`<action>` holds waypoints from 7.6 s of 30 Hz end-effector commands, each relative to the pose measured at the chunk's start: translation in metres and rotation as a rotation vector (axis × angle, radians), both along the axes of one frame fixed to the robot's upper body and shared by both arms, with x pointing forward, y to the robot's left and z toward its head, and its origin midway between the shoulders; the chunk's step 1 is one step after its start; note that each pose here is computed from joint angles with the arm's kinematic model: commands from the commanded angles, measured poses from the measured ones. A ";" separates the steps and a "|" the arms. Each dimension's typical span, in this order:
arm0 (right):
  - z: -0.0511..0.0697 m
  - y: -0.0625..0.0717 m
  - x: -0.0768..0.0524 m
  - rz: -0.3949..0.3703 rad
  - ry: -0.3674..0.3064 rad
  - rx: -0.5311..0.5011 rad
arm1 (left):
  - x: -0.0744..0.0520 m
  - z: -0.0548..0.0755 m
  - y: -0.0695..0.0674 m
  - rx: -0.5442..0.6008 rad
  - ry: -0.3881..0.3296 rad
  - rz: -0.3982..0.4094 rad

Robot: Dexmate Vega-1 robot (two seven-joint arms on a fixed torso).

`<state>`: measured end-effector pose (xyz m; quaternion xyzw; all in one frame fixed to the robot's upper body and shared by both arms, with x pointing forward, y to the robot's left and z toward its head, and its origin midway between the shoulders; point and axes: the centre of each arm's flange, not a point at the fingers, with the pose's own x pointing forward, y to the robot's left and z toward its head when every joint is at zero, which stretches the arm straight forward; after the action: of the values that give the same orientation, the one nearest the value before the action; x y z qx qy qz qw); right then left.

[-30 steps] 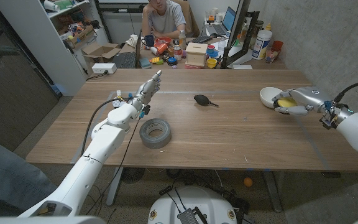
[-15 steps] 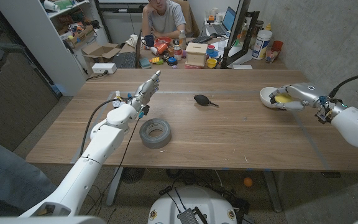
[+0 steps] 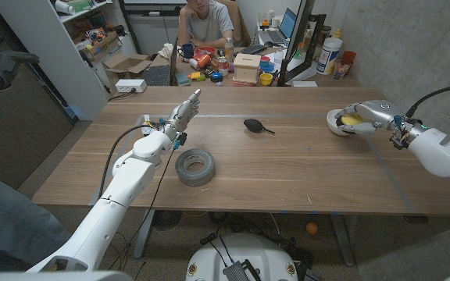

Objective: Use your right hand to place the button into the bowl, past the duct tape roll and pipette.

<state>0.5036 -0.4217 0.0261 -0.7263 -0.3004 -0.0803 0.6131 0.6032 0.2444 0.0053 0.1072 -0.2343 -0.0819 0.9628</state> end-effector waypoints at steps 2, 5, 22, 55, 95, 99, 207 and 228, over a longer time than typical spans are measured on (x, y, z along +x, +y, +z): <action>0.009 0.003 0.024 0.018 -0.011 0.011 | -0.003 -0.002 0.003 0.000 0.007 0.014; 0.011 0.004 0.028 0.020 -0.011 0.009 | -0.005 -0.001 0.003 0.006 0.006 0.017; 0.020 -0.001 0.051 -0.003 -0.009 0.004 | -0.014 -0.003 0.006 -0.001 0.002 0.035; 0.026 -0.016 0.100 -0.070 0.019 0.083 | -0.017 -0.007 0.014 -0.011 0.015 0.072; -0.011 -0.040 0.143 -0.115 0.089 0.205 | -0.014 -0.008 0.009 0.030 0.059 0.093; -0.013 -0.040 0.147 -0.116 0.094 0.212 | -0.012 -0.008 0.007 0.035 0.065 0.093; 0.022 -0.020 0.100 -0.066 -0.036 0.353 | 0.003 -0.004 -0.001 0.029 0.032 0.022; 0.041 0.027 0.070 0.117 -0.129 0.458 | -0.007 0.004 0.007 0.028 -0.034 0.019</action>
<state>0.5915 -0.4161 0.0572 -0.6015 -0.3048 -0.1619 0.7205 0.6046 0.2482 0.0010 0.1217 -0.2254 -0.0774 0.9635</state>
